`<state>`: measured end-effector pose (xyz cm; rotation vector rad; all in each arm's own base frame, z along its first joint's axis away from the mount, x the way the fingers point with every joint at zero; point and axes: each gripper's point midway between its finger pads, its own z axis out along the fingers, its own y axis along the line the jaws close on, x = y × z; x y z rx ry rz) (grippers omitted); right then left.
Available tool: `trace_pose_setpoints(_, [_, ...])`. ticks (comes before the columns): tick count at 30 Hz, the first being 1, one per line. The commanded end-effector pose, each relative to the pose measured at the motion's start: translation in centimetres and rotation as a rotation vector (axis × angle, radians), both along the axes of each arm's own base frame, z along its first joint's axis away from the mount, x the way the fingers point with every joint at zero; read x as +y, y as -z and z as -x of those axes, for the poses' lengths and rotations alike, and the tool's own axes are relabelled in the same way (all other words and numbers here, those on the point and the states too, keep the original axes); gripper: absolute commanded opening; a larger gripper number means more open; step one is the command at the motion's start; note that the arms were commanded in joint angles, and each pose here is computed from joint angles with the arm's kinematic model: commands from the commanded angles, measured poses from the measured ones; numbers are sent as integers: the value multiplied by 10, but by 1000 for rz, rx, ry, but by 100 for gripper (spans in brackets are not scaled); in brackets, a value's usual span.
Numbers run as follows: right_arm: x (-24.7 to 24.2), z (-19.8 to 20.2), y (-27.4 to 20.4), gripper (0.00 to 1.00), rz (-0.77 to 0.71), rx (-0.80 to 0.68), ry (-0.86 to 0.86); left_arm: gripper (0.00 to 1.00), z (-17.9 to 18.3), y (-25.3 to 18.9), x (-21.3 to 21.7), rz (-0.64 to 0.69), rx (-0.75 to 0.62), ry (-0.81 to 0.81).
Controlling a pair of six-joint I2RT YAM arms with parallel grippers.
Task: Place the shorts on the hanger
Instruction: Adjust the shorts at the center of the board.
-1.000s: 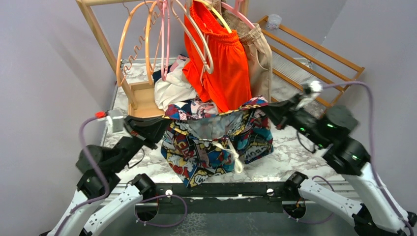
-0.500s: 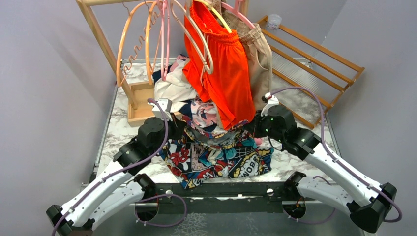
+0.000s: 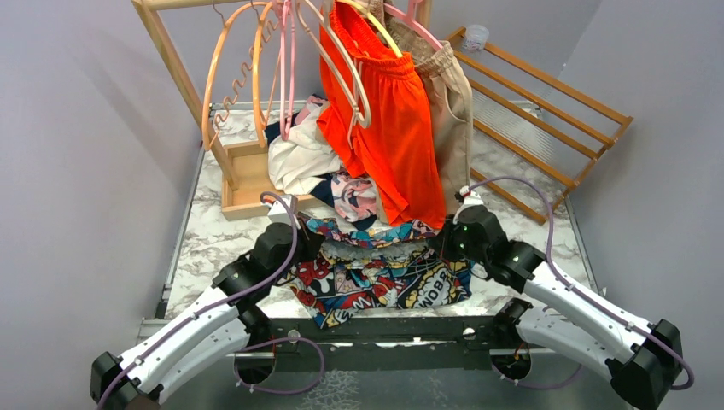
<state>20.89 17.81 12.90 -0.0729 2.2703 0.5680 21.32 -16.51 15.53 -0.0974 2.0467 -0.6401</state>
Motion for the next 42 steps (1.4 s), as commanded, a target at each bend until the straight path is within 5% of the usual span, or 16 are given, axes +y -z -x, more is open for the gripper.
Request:
trace_pose_setpoints(1, [3, -1, -6, 1, -59, -9, 25, 0, 4, 9, 6, 88, 50, -81])
trace_pose_setpoints(7, [3, -3, 12, 4, -10, 25, 20, 3, 1, 21, 12, 52, 77, -117])
trace_pose_setpoints(12, [8, 0, 15, 24, -20, 43, -6, 27, 3, 32, 7, 4, 140, -97])
trace_pose_setpoints(18, [12, 3, 12, 44, -34, 37, -42, 38, 6, 31, 2, 10, 156, -65])
trace_pose_setpoints(31, [7, 28, 2, 51, -69, 50, -107, 64, 18, 20, 9, -5, 171, -48])
trace_pose_setpoints(37, [9, 33, -33, 62, -111, -1, -139, 93, 16, -12, 21, -22, 94, -66])
trace_pose_setpoints(42, [16, 30, -90, 63, -97, -138, -263, 99, 6, -48, 35, -80, -44, -84])
